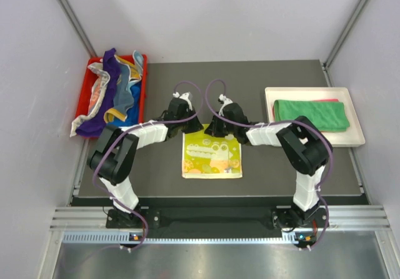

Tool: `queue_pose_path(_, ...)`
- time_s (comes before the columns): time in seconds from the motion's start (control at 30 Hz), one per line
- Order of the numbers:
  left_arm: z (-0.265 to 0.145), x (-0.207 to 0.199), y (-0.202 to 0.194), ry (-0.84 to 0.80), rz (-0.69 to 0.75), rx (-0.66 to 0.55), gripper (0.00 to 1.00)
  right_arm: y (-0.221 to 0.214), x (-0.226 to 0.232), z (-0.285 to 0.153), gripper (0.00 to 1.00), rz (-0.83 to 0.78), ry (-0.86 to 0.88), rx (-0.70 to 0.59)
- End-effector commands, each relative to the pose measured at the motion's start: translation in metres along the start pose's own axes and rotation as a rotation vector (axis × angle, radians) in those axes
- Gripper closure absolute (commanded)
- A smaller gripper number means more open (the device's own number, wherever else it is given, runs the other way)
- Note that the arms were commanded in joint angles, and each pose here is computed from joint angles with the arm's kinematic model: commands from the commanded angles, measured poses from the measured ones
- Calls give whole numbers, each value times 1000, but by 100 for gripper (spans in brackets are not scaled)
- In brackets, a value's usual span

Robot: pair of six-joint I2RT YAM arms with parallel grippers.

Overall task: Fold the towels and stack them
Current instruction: Fold the towel

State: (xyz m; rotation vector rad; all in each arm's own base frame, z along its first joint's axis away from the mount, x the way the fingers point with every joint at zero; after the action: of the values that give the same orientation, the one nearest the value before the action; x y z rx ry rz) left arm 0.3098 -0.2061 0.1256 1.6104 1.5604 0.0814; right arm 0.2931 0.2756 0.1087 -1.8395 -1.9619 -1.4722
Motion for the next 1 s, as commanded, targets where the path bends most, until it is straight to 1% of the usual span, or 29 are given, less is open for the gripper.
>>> queue_pose_path(0.0, 10, -6, 18, -41, 69, -74, 89, 24, 8, 14, 100, 40, 131, -105)
queue_pose_path(0.23, 28, 15, 11, 91, 81, -87, 90, 25, -15, 28, 100, 114, 123, -163)
queue_pose_path(0.4, 34, 21, 5, 120, 86, -73, 89, 23, -31, 31, 100, 225, 133, -194)
queue_pose_path(0.47, 35, 24, 3, 131, 84, -67, 89, 23, -36, 31, 100, 239, 124, -198)
queue_pose_path(0.83, 33, 30, 1, 176, 85, -64, 91, 26, -66, 14, 100, 225, 73, -219)
queue_pose_path(0.97, 30, 40, 2, 240, 66, -82, 92, 30, -72, 1, 100, 214, 85, -227)
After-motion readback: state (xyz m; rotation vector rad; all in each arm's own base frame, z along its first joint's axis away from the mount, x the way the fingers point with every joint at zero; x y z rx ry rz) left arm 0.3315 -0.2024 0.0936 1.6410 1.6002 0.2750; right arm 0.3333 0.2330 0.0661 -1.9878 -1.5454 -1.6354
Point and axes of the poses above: each gripper's point midway between its finger pads, its own z axis out along the fingers, its own x axis along the line the jaws close on, y = z × x, the point moved 10 cm from there along -z, back along the fingers, and after that the axes turned 4 degrees about z, right-handed, at the moved point
